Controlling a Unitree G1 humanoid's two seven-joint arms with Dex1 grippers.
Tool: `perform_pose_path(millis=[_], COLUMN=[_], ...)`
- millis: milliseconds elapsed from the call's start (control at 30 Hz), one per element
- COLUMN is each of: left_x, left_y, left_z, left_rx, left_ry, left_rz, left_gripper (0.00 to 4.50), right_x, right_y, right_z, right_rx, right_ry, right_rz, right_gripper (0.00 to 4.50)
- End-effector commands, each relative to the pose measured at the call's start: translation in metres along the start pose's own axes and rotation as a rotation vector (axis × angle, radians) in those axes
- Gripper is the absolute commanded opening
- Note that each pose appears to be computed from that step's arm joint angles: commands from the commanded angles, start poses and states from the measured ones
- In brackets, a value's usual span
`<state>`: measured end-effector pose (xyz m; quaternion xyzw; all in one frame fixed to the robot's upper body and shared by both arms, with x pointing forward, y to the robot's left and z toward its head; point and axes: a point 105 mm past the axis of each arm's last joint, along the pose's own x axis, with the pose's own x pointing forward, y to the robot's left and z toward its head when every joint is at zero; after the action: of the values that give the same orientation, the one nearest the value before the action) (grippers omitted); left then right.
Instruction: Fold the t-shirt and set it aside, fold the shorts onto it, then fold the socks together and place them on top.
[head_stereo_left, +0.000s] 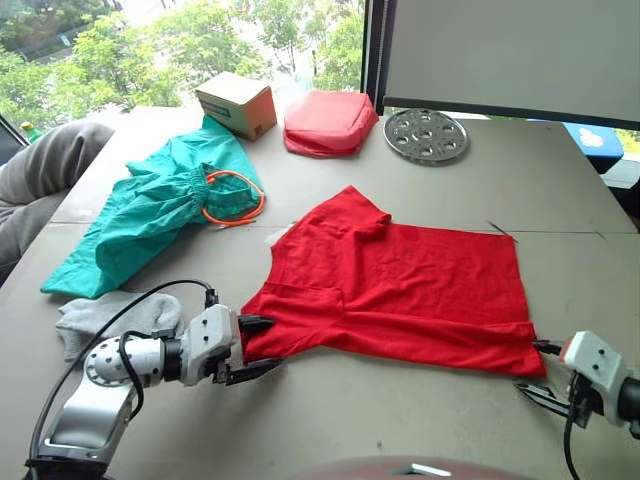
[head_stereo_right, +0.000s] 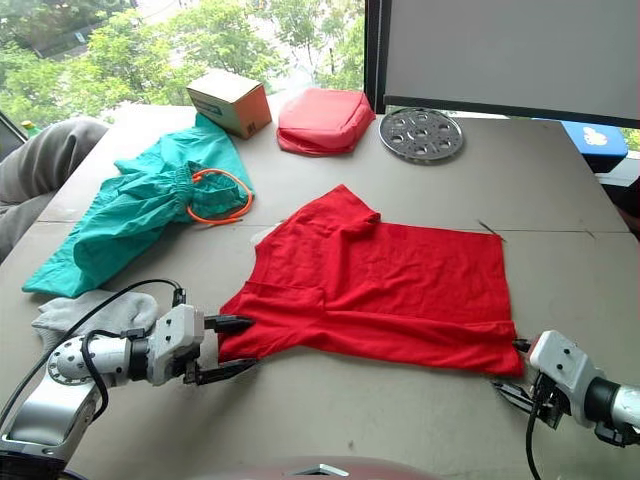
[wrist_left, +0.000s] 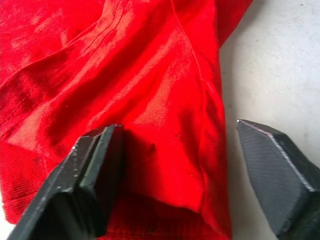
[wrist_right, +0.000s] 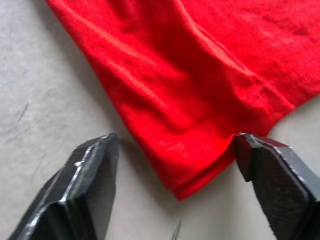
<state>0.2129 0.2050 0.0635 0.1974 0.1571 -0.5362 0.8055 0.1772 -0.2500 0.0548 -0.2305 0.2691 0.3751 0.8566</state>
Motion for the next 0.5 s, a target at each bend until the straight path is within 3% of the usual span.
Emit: perform_pose_path(millis=[33,67,133,167,267,500], left_x=[0.002,0.002,0.001,0.000,-0.005,-0.027], left_y=[-0.006,-0.006,-0.006,-0.005,-0.009,-0.044], left_z=[-0.010,-0.011,-0.013,-0.014,-0.013,-0.002], left_rx=[-0.023,-0.026,-0.024,-0.019,-0.034,-0.127], left_ry=[0.045,0.047,0.065,0.076,0.077,0.083], left_rz=[-0.047,-0.052,-0.059,-0.063,-0.086,-0.218], left_gripper=[1.60,1.42,0.29,0.00,0.00,0.00], right_x=[0.006,0.007,0.007,0.007,0.001,-0.025], right_y=[0.002,0.002,0.001,0.001,0.002,0.012], right_z=[-0.008,-0.008,-0.007,-0.006,-0.008,-0.010], right_rx=[0.011,0.018,0.032,0.036,0.042,0.064], right_ry=[0.036,0.035,0.030,0.028,0.038,0.087], right_rz=[0.052,0.058,0.067,0.068,0.078,0.142], right_gripper=[1.93,1.68,0.60,0.16,0.07,0.07])
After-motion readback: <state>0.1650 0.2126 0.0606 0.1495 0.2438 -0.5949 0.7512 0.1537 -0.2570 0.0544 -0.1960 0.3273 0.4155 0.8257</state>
